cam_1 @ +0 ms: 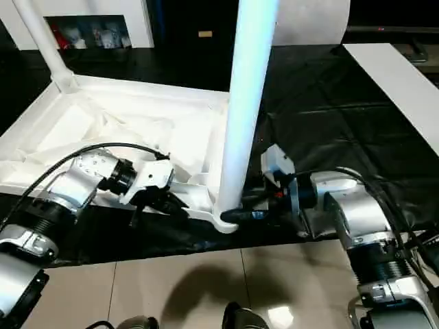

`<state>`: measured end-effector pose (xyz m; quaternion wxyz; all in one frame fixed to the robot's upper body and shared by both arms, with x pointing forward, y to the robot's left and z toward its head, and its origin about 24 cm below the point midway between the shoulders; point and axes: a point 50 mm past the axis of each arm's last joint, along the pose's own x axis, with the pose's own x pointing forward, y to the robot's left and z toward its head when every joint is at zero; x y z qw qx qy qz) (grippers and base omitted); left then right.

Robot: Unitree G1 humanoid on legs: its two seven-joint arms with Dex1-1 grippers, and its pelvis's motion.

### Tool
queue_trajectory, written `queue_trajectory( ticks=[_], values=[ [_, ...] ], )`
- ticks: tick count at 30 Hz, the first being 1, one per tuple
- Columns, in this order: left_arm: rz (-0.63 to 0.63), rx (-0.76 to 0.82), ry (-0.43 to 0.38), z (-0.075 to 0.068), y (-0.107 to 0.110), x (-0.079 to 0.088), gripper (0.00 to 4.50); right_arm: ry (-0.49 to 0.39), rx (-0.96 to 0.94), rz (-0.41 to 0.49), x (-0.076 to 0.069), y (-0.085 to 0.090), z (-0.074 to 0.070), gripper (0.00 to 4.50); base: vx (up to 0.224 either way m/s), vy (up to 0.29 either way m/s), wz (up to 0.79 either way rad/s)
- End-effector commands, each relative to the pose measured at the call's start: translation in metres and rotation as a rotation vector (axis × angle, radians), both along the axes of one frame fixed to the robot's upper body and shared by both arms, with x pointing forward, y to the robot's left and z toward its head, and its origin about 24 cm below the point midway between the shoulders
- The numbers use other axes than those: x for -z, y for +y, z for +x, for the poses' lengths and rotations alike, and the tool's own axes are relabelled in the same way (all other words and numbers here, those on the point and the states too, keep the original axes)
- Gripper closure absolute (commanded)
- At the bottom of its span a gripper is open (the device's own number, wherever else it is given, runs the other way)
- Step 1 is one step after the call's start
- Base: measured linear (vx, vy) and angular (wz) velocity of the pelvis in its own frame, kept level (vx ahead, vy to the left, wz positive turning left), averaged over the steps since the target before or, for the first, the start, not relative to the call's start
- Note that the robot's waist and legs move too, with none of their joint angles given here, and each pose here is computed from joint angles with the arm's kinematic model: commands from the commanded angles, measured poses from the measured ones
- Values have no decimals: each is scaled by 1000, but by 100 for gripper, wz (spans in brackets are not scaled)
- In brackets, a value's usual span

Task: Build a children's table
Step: Rotate leg to tighten

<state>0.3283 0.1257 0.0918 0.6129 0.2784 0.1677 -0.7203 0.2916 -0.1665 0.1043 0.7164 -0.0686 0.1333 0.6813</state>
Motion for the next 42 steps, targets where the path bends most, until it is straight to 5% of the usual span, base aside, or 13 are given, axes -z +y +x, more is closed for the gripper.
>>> queue_trajectory(
  ticks=[1,13,23,30,31,40,42],
  values=[
    [8,84,-4,-3,-6,-3,450,-9,-24,-2,-6,-1,1,135,0,0,0],
    [25,82,-18,-1,-4,-3,450,16,-78,-16,-5,-2,1,239,0,0,0],
    [-29,-36,-9,6,-8,-6,450,60,-42,62,-5,14,-2,252,0,0,0],
    [-111,-274,28,19,-26,-13,450,41,216,18,7,42,7,253,0,0,0],
    [-154,-414,26,27,-42,-16,450,70,439,57,10,62,20,253,0,0,0],
    [-209,-662,-36,41,-71,-22,450,50,874,36,16,99,43,255,0,0,0],
    [-213,-683,-48,42,-72,-24,450,33,913,46,15,100,44,201,0,0,0]
  ],
)
